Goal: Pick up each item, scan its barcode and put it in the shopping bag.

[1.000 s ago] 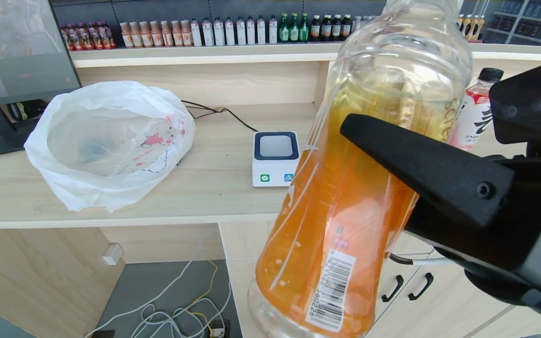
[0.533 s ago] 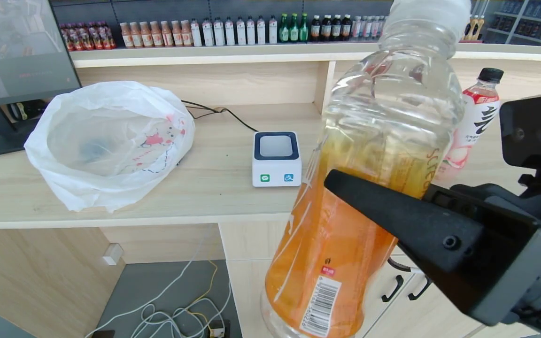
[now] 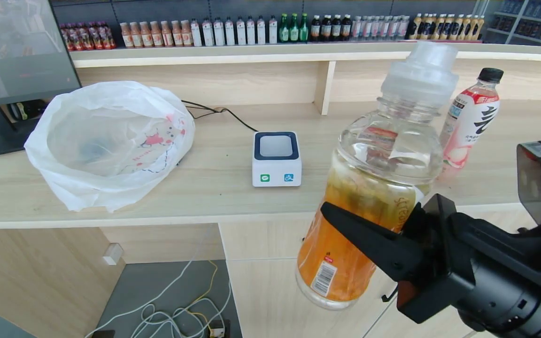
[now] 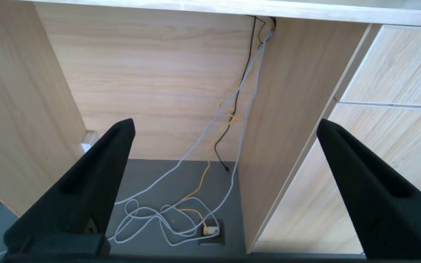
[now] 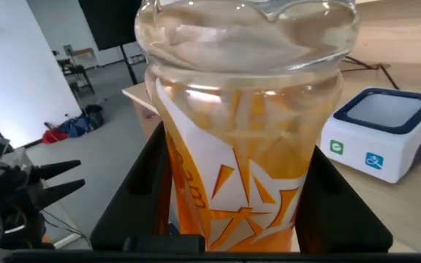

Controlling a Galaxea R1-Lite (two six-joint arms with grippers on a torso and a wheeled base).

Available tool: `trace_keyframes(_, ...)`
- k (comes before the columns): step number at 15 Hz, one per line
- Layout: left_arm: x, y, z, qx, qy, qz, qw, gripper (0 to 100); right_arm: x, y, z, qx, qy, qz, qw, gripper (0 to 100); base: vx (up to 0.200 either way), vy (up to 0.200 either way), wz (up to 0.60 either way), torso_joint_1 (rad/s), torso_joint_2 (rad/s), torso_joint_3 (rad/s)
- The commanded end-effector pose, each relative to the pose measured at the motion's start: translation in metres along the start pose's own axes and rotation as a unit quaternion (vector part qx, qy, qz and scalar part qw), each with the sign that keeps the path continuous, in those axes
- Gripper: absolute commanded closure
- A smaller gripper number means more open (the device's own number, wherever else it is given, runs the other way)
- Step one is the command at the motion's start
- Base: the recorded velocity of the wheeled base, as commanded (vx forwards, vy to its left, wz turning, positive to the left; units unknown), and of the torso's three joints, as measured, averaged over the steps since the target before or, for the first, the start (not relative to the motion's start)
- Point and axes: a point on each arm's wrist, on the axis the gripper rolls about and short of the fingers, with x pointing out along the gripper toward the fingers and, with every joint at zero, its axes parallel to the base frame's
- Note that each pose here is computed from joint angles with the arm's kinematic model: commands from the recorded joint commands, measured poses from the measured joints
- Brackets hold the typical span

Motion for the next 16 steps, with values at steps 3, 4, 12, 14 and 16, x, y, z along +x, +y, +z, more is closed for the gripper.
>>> trace_keyframes(3,0.0,0.0,0.0,0.0,0.0,0.0,1.0,0,-0.005,-0.004,0.002,-0.054,-0.006,-0.092,0.994,100,0.0,0.0,0.0,0.0,0.0,0.0)
trace_keyframes(4,0.0,0.0,0.0,0.0,0.0,0.0,1.0,0,-0.009,-0.009,0.003,-0.084,-0.003,-0.142,0.986,100,0.0,0.0,0.0,0.0,0.0,0.0)
trace_keyframes(12,0.0,0.0,0.0,0.001,0.0,0.0,1.0,0,-0.023,-0.079,0.016,-0.157,-0.016,-0.317,0.935,100,0.0,0.0,0.0,0.0,0.0,0.0)
trace_keyframes(14,0.0,0.0,0.0,0.001,0.0,0.0,1.0,0,-0.019,-0.083,0.024,-0.162,-0.033,-0.324,0.931,100,0.0,0.0,0.0,0.0,0.0,0.0)
trace_keyframes(16,0.0,0.0,0.0,0.0,0.0,0.0,1.0,0,-0.022,-0.085,0.026,-0.18,-0.039,-0.349,0.919,100,0.0,0.0,0.0,0.0,0.0,0.0)
